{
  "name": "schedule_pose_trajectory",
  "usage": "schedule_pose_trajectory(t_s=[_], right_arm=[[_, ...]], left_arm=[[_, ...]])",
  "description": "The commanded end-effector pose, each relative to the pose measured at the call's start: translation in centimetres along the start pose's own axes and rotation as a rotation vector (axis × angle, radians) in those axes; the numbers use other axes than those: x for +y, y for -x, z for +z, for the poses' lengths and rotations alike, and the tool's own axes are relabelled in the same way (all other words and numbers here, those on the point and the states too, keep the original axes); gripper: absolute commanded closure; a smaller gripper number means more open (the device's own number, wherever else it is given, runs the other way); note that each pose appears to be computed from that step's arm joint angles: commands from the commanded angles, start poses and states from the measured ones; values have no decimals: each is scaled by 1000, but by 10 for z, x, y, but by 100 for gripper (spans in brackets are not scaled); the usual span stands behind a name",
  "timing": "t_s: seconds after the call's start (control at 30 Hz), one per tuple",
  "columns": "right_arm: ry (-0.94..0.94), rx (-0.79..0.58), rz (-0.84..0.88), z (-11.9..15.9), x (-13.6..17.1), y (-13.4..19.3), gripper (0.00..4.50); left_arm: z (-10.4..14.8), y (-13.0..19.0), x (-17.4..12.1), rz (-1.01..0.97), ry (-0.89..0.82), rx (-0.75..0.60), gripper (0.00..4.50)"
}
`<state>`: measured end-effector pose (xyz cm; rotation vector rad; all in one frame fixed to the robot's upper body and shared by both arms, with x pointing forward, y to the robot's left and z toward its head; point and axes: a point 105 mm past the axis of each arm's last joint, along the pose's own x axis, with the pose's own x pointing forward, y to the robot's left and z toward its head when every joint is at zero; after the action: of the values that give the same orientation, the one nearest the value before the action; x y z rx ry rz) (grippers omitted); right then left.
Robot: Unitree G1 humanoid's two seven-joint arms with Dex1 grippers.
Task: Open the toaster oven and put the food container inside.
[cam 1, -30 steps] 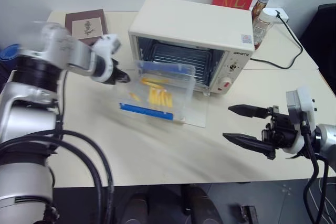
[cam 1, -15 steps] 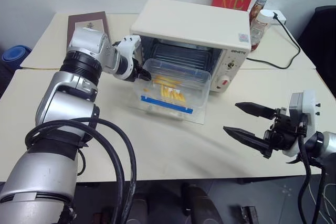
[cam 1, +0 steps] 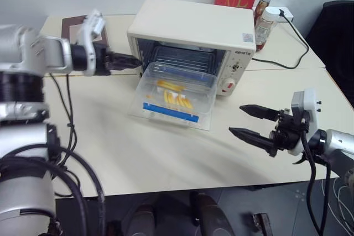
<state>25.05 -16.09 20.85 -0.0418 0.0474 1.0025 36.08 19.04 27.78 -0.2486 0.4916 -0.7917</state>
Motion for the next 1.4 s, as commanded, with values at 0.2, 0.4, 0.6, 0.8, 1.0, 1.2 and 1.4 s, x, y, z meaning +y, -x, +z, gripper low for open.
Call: schedule_pose_trajectory(t_s=[0.2, 0.4, 0.6, 0.8, 1.0, 1.2, 1.4], right_arm=[[-31, 23, 140, -2, 24, -14, 329], [0, 105, 194, -21, 32, -36, 447], [60, 150, 168, -36, 21, -66, 447], [184, 142, -59, -33, -21, -96, 447], [190, 56, -252, -17, -60, -113, 447], [197, -25, -406, 0, -89, -123, 447], [160, -62, -422, 2, -95, -130, 447]], left_arm=[[-51, 42, -67, -399, -389, 35, 378], [-114, 6, -58, -379, -569, 246, 450], [-119, -45, -52, -305, -590, 193, 450], [-91, -89, -35, -111, -579, 68, 450], [-62, -118, -23, 44, -675, -24, 450], [-29, -146, -33, 112, -662, -158, 450], [-8, -159, -24, 175, -597, -242, 450]])
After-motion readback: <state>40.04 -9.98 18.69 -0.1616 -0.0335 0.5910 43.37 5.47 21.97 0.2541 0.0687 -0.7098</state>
